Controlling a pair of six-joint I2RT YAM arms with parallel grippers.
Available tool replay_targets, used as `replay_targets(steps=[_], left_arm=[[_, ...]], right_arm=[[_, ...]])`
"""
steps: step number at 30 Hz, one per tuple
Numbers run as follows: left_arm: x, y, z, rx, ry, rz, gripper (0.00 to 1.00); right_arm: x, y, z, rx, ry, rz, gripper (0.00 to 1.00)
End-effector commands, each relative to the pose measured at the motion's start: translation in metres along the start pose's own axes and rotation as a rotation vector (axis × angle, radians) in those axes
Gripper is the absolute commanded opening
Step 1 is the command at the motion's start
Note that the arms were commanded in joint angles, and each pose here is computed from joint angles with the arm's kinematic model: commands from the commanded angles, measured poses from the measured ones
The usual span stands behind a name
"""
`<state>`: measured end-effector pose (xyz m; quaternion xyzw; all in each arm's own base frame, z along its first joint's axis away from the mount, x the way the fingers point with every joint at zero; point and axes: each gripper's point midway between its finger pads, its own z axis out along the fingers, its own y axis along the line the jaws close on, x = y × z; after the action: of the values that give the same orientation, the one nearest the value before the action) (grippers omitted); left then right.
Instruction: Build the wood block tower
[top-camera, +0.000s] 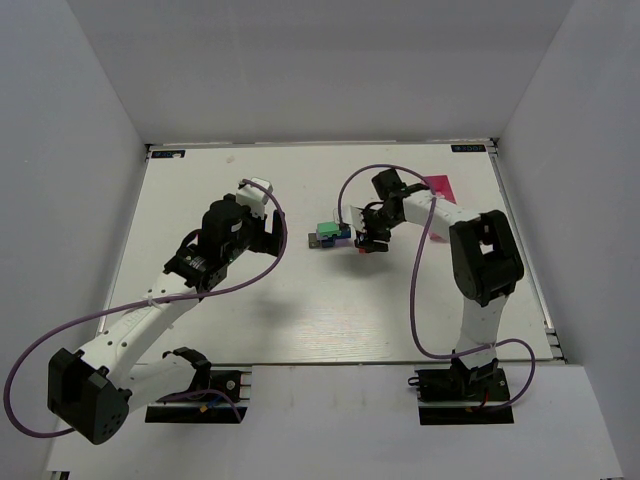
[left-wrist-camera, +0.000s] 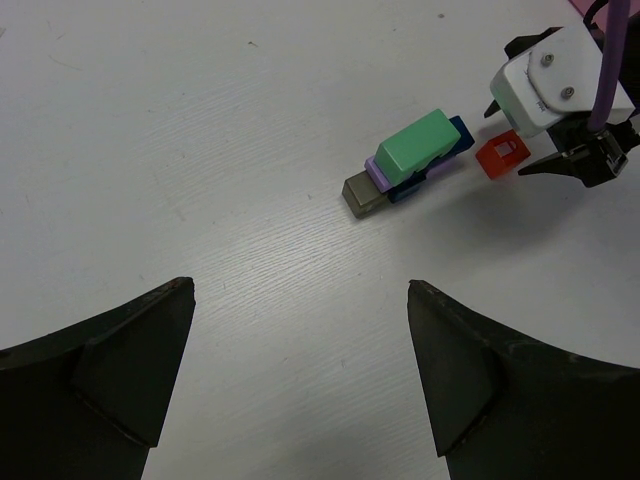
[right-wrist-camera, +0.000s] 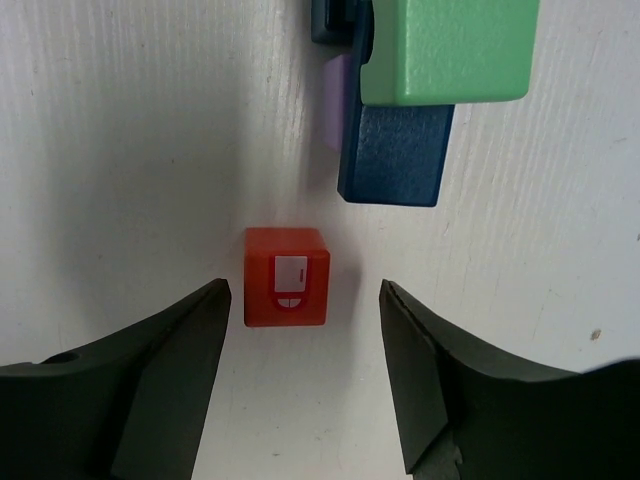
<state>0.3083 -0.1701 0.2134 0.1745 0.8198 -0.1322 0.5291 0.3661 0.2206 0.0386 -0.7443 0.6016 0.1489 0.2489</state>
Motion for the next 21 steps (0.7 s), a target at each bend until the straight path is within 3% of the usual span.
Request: replay_targets(steps=[1, 14, 21], left_arm=[[-0.0191, -0.0009, -0.0087, 0.01, -0.048, 0.003, 0.97], [-0.0192, 0.0007, -0.0086, 0.001, -0.049, 0.003, 0.97], [-0.0192, 0.0007, -0.0086, 0.001, -0.049, 0.003, 0.97]], right_arm=[[-0.0058, -0.0051, -0.0024, 0.001, -0.001, 0.002, 0.67], [-0.0044, 0.0027, 0.003, -0.045, -0.004, 0.014, 0.6], [-0.0099, 0.0042, -0.0015, -0.048, -0.014, 0.014, 0.44]])
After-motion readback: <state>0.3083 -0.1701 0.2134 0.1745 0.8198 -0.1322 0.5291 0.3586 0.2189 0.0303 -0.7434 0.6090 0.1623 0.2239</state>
